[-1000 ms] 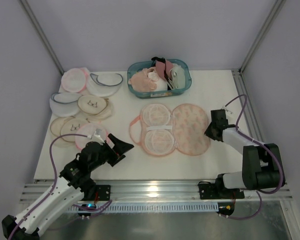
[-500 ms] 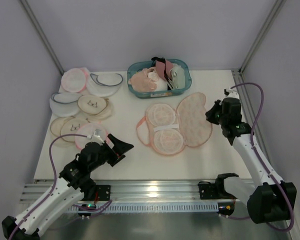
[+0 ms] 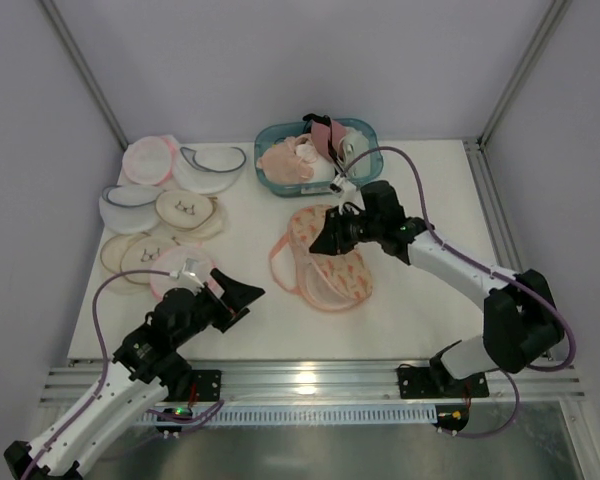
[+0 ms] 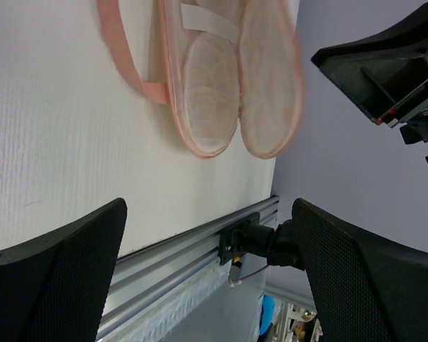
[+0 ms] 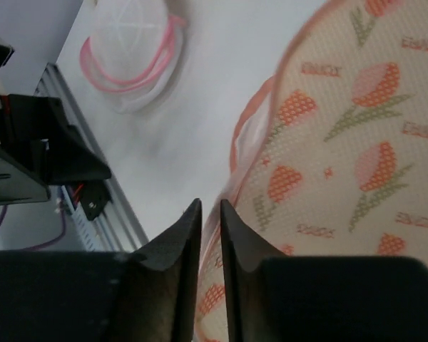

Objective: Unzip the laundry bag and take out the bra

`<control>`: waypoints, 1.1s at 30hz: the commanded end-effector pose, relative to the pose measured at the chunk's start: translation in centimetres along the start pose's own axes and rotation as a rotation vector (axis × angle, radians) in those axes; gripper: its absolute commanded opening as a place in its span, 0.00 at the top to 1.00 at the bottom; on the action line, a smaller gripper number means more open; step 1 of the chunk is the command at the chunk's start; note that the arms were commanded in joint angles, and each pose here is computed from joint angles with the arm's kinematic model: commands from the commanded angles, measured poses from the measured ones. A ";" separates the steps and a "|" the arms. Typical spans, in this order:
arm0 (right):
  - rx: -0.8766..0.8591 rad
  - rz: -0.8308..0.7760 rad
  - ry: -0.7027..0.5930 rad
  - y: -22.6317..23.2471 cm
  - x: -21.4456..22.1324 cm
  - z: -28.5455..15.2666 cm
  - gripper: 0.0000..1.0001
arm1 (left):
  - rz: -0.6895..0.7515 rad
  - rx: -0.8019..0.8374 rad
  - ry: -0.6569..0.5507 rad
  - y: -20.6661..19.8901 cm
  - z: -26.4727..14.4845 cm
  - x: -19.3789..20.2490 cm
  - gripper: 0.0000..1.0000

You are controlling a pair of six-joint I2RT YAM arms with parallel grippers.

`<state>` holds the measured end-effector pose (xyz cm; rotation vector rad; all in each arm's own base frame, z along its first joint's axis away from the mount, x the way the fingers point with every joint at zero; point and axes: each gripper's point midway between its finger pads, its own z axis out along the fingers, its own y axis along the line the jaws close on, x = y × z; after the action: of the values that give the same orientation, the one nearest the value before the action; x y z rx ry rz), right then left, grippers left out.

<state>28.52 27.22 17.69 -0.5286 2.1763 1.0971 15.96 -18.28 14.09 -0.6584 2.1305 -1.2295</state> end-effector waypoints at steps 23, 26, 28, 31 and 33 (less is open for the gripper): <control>0.616 0.245 -0.070 -14.8 3.4 -1.8 0.01 | -0.001 -0.022 -0.019 0.2 -0.4 -0.4 0.00; 0.603 0.260 -0.050 -16.4 4.0 -0.9 0.01 | -0.003 -0.020 -0.014 0.1 -0.4 -0.3 0.00; 0.568 0.258 -0.058 -16.7 3.6 -0.2 0.02 | -0.003 -0.023 -0.013 0.1 -0.3 -0.3 0.01; 0.510 0.275 -0.024 -16.8 4.2 1.0 0.04 | 0.000 -0.029 -0.010 0.0 -0.3 -0.3 0.00; 0.495 0.292 -0.006 -17.3 4.5 1.8 0.04 | 0.001 -0.032 -0.009 0.0 -0.3 -0.3 0.00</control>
<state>34.73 17.06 3.56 0.0520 2.4988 0.5540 15.74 -17.66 12.73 -0.6889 2.1757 -1.1646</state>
